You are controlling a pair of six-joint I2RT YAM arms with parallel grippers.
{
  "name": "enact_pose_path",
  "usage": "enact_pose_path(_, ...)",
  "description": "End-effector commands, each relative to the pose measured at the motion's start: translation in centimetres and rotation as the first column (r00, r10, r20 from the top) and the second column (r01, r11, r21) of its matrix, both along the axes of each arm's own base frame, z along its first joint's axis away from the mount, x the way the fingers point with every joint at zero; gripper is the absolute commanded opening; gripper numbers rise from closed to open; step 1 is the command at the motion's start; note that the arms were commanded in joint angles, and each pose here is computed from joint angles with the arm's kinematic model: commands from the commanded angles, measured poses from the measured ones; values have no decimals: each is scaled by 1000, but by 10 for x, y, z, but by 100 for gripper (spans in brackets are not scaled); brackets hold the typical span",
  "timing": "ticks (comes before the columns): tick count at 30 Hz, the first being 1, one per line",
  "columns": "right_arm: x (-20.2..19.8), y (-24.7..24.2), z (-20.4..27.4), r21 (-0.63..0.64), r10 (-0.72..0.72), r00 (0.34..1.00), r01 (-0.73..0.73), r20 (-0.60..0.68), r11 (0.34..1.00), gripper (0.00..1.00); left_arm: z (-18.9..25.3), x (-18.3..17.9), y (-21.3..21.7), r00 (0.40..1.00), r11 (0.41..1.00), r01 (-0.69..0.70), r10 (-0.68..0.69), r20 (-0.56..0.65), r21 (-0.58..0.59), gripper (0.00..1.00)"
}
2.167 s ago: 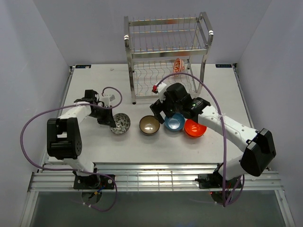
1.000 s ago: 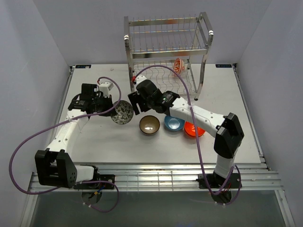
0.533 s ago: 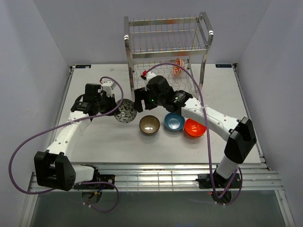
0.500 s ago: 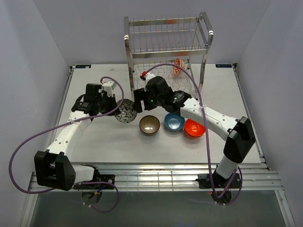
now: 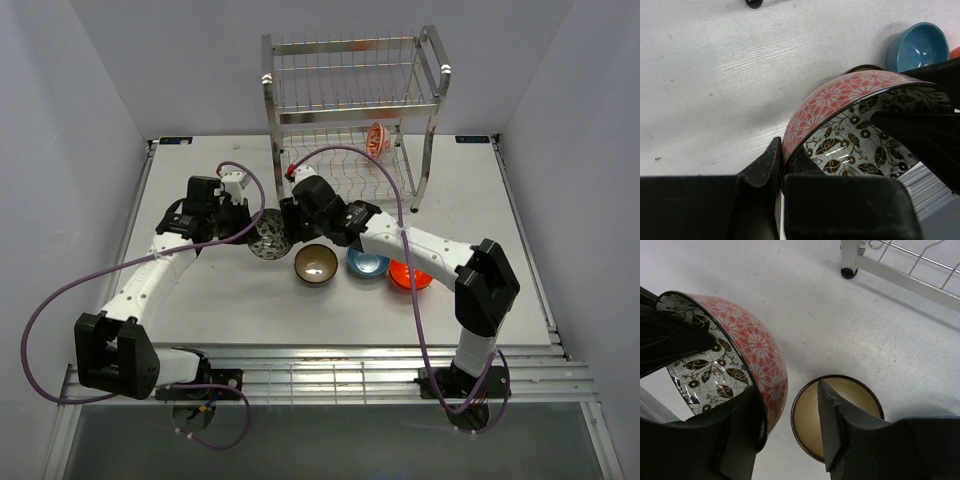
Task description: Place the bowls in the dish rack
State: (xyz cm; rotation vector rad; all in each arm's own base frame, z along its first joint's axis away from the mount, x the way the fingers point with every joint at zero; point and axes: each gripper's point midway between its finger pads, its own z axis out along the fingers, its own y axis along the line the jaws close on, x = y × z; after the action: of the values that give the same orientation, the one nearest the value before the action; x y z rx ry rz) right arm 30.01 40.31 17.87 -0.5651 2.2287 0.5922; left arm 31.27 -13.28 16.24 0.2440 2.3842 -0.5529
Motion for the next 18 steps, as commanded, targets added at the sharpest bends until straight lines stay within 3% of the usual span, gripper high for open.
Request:
enact_pose_path(1, 11, 6, 16, 20, -27, 997, 25, 77, 999, 48, 34, 9, -17, 995, 995, 49, -42, 90, -83, 0)
enact_pose_path(3, 11, 6, 15, 21, -27, 997, 26, 76, 999, 47, 34, 6, -21, 994, 993, 68, -60, 88, -94, 0)
enact_pose_path(6, 9, 8, 16, 32, -15, 997, 12, 75, 999, 29, 34, 4, -24, 993, 990, 89, -80, 90, -107, 0)
enact_pose_path(7, 9, 9, 16, 34, -12, 997, 9, 75, 999, 17, 34, 4, -25, 992, 990, 95, -85, 89, -109, 1)
enact_pose_path(8, 9, 8, 18, 34, -16, 997, 13, 81, 999, 12, 33, 4, -25, 993, 990, 93, -84, 85, -110, 6)
enact_pose_path(10, 13, 3, 17, 23, -38, 995, 36, 91, 999, 8, 35, 5, -23, 993, 992, 81, -72, 94, -101, 25)
enact_pose_path(11, 17, -3, 19, 14, -63, 992, 62, 109, 998, 8, 35, 7, -20, 993, 994, 67, -57, 101, -90, 40)
enact_pose_path(12, 21, -9, 18, -1, -76, 990, 76, 120, 997, 8, 36, 8, -16, 993, 996, 49, -41, 108, -77, 66)
enact_pose_path(16, 41, -45, 13, -62, -154, 973, 167, 175, 984, 8, 42, 10, -2, 990, 999, -15, 19, 142, -31, 89)
enact_pose_path(18, 53, -63, 13, -58, -164, 973, 175, 161, 983, 8, 45, 7, -1, 990, 999, -8, 12, 143, -32, 91)
